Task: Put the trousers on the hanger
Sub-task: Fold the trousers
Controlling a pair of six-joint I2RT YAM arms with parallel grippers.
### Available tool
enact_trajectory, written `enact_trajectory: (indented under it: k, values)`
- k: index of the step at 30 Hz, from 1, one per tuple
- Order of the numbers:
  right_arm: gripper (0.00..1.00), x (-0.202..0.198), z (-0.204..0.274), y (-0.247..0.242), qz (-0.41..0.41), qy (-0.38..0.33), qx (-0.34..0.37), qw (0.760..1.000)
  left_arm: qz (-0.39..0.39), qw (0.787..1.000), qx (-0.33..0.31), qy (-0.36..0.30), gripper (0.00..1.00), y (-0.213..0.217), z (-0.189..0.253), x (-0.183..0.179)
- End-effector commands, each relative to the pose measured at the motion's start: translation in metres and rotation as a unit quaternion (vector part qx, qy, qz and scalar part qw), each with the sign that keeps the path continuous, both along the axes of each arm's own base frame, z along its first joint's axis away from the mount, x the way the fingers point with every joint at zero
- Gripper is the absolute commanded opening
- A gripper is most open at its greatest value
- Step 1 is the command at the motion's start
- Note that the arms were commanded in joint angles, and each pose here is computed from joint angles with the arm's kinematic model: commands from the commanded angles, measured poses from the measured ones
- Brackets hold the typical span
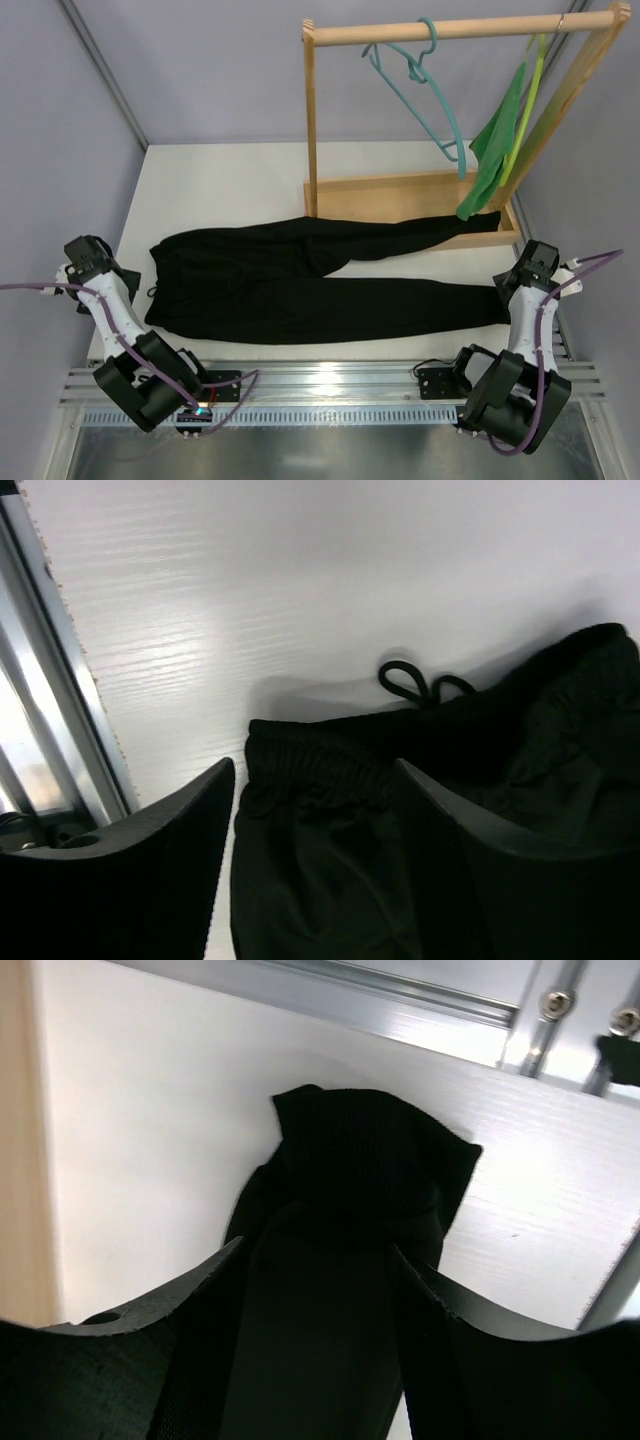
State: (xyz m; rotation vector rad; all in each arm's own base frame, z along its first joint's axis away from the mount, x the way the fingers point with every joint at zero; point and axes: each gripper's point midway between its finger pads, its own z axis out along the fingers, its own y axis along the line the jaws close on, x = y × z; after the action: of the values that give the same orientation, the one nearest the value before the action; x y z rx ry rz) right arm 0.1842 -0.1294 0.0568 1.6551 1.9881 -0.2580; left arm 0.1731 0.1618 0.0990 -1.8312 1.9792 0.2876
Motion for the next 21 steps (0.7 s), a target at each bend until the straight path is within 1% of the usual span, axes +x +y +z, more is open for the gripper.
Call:
enact_trajectory:
  k: [1, 2, 6, 8, 10, 11, 12, 15, 17, 18, 19, 20, 21]
  values:
    - [0.6, 0.027, 0.04, 0.002, 0.039, -0.079, -0.008, 0.996, -0.036, 0.998, -0.006, -0.044, 0.6, -0.002, 0.005, 0.02]
    - [0.6, 0.029, 0.043, 0.004, 0.044, -0.087, -0.006, 0.995, -0.05, 0.997, -0.024, -0.048, 0.59, -0.01, -0.001, 0.022]
    - [0.6, 0.043, 0.052, 0.017, 0.081, -0.125, 0.014, 0.989, -0.087, 0.994, -0.042, -0.053, 0.58, -0.022, -0.013, 0.033]
    - [0.6, 0.049, 0.051, 0.025, 0.104, -0.14, 0.028, 0.984, -0.109, 0.992, -0.038, -0.046, 0.58, -0.031, -0.013, 0.042]
    - [0.6, 0.053, 0.046, 0.026, 0.121, -0.144, 0.024, 0.982, -0.134, 0.989, -0.036, -0.051, 0.57, -0.039, -0.01, 0.055]
    - [0.6, 0.054, 0.044, 0.027, 0.129, -0.144, 0.025, 0.981, -0.152, 0.986, -0.031, -0.058, 0.56, -0.043, -0.007, 0.065]
    - [0.59, 0.055, 0.042, 0.027, 0.134, -0.139, 0.027, 0.981, -0.186, 0.98, -0.023, -0.06, 0.56, -0.056, 0.0, 0.078]
    - [0.6, 0.059, 0.048, 0.028, 0.156, -0.14, 0.025, 0.977, -0.239, 0.97, -0.015, -0.044, 0.56, -0.078, 0.001, 0.095]
    - [0.6, 0.059, 0.053, 0.029, 0.165, -0.143, 0.021, 0.976, -0.242, 0.969, -0.019, -0.043, 0.56, -0.078, 0.001, 0.107]
    - [0.6, 0.064, 0.061, 0.034, 0.183, -0.159, 0.022, 0.97, -0.242, 0.969, -0.021, -0.038, 0.57, -0.077, 0.001, 0.11]
    - [0.6, 0.068, 0.066, 0.037, 0.199, -0.171, 0.023, 0.965, -0.242, 0.969, -0.006, -0.046, 0.57, -0.07, 0.016, 0.122]
    - [0.6, 0.072, 0.07, 0.042, 0.223, -0.18, 0.023, 0.958, -0.245, 0.969, -0.008, -0.034, 0.59, -0.068, 0.015, 0.126]
    - [0.6, 0.08, 0.079, 0.048, 0.245, -0.202, 0.031, 0.948, -0.246, 0.969, -0.005, -0.035, 0.62, -0.065, 0.02, 0.13]
